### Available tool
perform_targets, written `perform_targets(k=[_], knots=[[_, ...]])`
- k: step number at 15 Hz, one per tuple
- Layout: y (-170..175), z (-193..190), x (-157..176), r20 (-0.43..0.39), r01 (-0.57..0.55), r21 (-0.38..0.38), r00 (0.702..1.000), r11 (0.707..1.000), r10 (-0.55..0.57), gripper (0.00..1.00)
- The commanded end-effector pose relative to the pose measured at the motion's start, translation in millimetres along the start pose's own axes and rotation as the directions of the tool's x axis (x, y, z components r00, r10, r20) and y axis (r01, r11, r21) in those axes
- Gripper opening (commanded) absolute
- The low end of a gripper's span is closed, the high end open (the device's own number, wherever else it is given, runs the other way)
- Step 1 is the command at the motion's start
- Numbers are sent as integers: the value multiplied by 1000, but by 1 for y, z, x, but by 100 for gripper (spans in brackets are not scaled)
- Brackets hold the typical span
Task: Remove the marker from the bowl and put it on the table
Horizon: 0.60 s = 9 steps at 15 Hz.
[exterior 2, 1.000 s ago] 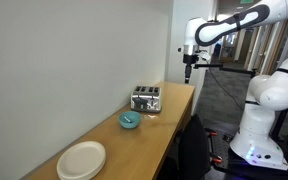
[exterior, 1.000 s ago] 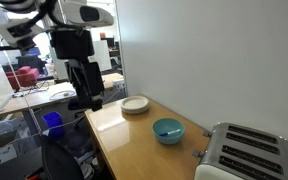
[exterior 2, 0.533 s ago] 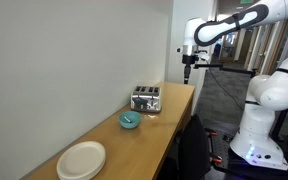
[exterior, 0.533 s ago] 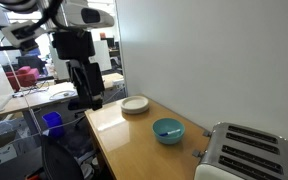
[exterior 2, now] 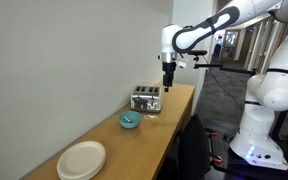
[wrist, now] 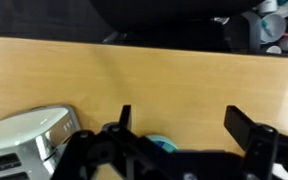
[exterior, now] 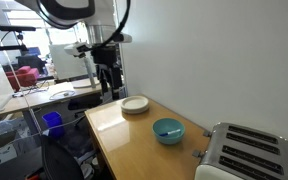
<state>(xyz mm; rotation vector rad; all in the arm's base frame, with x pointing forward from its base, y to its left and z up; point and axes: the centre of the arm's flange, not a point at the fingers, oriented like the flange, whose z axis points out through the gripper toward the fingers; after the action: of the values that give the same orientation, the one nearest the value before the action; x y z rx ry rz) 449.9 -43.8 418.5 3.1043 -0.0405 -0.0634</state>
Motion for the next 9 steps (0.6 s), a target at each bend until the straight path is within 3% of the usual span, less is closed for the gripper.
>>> perform_targets(k=[1, 4, 9], knots=[[8, 14, 81, 2, -37, -3, 999, 999, 37, 100], [23, 43, 151, -10, 1, 19, 1000, 1000, 0, 100], [37, 103, 265, -25, -53, 34, 998, 998, 53, 100]])
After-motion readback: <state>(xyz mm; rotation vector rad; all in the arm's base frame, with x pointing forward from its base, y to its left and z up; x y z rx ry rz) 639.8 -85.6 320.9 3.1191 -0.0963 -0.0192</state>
